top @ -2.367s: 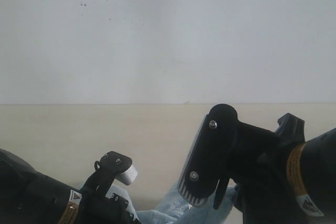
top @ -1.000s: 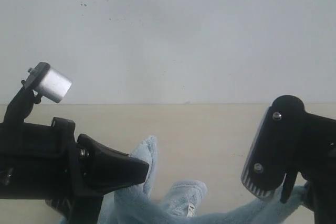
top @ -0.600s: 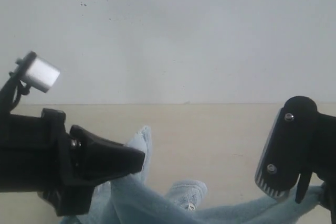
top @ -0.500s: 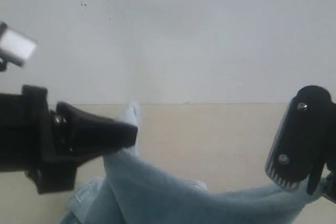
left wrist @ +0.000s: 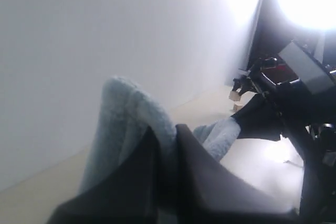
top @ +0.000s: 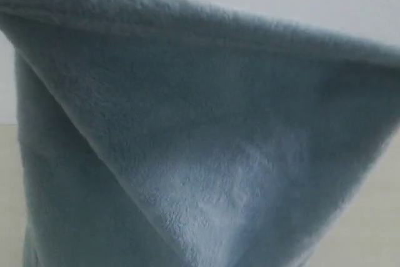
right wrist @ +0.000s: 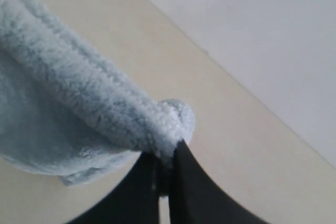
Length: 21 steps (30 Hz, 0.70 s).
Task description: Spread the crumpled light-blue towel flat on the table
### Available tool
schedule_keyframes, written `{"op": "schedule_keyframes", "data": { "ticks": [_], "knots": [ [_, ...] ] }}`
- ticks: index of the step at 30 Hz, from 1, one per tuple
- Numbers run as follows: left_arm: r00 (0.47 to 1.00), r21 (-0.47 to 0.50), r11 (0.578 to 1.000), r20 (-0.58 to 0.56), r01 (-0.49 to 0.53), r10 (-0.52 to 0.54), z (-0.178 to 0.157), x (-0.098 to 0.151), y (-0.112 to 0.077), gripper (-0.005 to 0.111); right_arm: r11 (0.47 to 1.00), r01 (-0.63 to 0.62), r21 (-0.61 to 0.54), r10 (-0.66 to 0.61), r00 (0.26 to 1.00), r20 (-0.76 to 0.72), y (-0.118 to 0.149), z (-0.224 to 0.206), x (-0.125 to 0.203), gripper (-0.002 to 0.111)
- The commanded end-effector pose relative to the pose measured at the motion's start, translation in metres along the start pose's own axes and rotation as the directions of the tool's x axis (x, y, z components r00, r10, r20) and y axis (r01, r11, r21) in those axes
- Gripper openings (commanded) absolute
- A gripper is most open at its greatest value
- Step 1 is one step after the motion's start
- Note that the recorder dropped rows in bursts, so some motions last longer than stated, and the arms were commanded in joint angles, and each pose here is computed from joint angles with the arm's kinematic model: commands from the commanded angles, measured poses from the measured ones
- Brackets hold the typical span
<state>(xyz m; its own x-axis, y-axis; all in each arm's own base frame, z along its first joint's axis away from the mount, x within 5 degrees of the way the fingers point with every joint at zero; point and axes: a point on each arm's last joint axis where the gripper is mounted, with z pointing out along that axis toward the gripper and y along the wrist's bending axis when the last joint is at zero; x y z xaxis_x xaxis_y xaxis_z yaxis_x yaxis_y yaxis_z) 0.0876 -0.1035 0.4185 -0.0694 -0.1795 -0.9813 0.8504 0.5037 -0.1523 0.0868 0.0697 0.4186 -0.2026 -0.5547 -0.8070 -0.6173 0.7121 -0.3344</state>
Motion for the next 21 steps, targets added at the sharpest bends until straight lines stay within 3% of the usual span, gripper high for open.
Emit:
{"op": "schedule_keyframes", "data": {
  "ticks": [1,9,16,21],
  "knots": [
    [0.996,0.034,0.999,0.091,-0.023,0.019,-0.018,-0.022,-0.014,0.006,0.999,-0.011,-0.044,0.015,0.996,0.092,-0.01,-0.026,-0.017,0.0],
    [0.981,0.136,0.987,0.184,-0.087,0.061,-0.032,-0.062,-0.037,0.006,0.993,0.014,-0.117,0.012,0.976,0.218,-0.016,-0.053,-0.035,0.0],
    [0.98,0.189,0.976,0.184,-0.111,0.075,-0.035,-0.067,-0.045,0.006,0.972,0.069,-0.225,-0.016,0.973,0.232,-0.007,-0.058,-0.037,0.0],
    [0.973,0.181,0.973,0.204,-0.143,0.105,-0.037,-0.071,-0.046,0.006,0.974,0.091,-0.208,-0.032,0.962,0.273,-0.01,-0.063,-0.041,0.0]
  ]
}}
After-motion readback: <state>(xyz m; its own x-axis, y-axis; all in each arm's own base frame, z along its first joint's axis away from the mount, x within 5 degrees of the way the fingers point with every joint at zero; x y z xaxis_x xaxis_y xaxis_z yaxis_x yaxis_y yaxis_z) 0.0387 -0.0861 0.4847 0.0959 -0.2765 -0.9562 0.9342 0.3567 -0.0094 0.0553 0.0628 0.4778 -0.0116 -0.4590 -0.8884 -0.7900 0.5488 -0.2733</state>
